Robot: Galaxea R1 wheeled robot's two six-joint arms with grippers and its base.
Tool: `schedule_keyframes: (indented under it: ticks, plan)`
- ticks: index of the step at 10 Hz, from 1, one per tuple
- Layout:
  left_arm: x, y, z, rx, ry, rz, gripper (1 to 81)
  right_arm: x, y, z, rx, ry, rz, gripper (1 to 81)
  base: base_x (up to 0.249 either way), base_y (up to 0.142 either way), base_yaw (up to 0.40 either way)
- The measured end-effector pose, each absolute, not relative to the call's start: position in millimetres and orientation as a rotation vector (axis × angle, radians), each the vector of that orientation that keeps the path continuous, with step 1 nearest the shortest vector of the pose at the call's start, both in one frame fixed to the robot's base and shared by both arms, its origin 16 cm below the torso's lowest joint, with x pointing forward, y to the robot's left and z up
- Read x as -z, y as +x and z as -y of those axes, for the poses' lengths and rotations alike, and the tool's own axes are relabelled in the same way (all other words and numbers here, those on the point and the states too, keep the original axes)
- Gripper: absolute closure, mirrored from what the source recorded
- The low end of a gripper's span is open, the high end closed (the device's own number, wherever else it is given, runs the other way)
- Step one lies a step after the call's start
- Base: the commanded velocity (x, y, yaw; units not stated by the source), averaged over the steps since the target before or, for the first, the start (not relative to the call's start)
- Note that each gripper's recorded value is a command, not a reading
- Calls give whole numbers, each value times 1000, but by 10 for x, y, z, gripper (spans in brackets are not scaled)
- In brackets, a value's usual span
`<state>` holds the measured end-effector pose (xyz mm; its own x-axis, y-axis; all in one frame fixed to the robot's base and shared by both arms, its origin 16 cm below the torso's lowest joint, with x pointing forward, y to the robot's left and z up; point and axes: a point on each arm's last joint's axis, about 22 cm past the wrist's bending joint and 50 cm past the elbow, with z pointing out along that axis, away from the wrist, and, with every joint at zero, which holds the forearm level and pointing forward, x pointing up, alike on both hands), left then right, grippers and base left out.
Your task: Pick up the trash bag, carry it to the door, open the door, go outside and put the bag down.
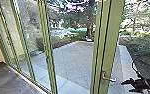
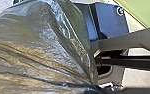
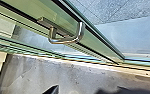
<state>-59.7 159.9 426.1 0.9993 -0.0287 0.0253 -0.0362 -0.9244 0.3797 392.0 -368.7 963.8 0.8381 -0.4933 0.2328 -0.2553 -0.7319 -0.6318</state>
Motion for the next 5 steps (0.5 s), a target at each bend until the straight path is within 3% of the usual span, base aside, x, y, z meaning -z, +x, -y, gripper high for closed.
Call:
schedule_keyframes:
  ticks: [5]
  plan:
    - [-4262,-600,-1593,-24,2751,39,811,-9496,4333,3458,437,-2337,-716,10,0,0,0]
